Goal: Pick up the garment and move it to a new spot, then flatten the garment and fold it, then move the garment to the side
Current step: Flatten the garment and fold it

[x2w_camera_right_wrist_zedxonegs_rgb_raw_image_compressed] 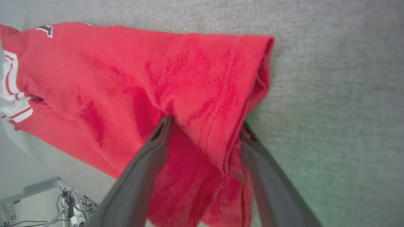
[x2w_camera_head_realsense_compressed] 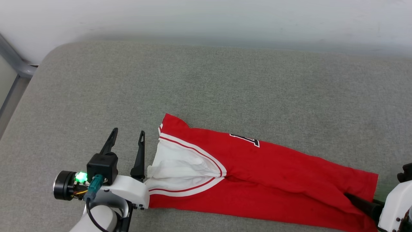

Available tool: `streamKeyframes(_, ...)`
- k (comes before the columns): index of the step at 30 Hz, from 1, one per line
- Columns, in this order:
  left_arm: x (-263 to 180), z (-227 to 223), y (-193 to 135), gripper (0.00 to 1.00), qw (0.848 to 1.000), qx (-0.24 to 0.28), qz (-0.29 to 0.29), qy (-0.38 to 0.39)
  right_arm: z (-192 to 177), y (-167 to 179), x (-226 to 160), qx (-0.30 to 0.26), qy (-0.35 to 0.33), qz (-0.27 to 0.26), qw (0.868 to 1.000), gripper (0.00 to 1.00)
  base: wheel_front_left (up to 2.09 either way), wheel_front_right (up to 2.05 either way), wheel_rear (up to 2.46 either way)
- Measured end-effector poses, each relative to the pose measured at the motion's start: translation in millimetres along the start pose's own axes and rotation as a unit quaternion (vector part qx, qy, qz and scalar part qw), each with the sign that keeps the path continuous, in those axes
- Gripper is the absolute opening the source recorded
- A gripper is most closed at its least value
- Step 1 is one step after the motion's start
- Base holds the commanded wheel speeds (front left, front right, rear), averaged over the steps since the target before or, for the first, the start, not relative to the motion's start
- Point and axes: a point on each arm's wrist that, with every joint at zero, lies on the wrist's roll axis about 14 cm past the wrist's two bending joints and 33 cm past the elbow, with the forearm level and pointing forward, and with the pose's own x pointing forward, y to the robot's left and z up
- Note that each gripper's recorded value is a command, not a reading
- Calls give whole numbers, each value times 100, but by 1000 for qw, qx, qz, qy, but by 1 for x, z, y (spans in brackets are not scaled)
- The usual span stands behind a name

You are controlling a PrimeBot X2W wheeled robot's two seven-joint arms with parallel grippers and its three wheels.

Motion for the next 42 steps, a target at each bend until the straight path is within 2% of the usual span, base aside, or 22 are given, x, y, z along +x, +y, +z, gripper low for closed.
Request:
streamKeyframes(4, -5, 4, -2, 100, 1000, 0, 12, -18, -1, 8, 4, -4, 3, 12, 1000, 100, 0, 0, 0)
streamKeyframes(5, -7, 5, -1, 100, 1000, 2, 17, -22, -1, 9, 4, -6, 0, 12, 1000, 50, 0, 0, 0)
streamKeyframes(7, -10, 8, -3, 100, 999, 5, 22, -30, 0, 9, 4, -7, -3, 12, 1000, 0, 0, 0, 0)
streamKeyframes(14, -23, 8, -4, 100, 999, 12, 29, -40, 7, 7, -4, -3, -24, 11, 1000, 0, 0, 0, 0)
streamKeyframes(24, -35, 13, -4, 100, 998, 5, 31, -54, 43, -37, -50, -10, -83, -49, 995, 0, 0, 0, 0)
streamKeyframes(29, -40, 14, -1, 100, 998, 3, 32, -55, 41, -49, -66, -26, -68, -69, 995, 0, 0, 0, 0)
streamKeyframes(34, -42, 12, 0, 100, 998, 2, 33, -54, 46, -14, -65, -50, -73, -19, 996, 0, 0, 0, 0)
streamKeyframes(38, -42, 10, -1, 100, 998, 1, 31, -51, 43, 41, -54, -70, -68, 59, 993, 0, 0, 0, 0)
streamKeyframes(42, -41, 7, -3, 100, 999, -1, 28, -47, 50, 86, -45, -116, -69, 106, 985, 0, 0, 0, 0)
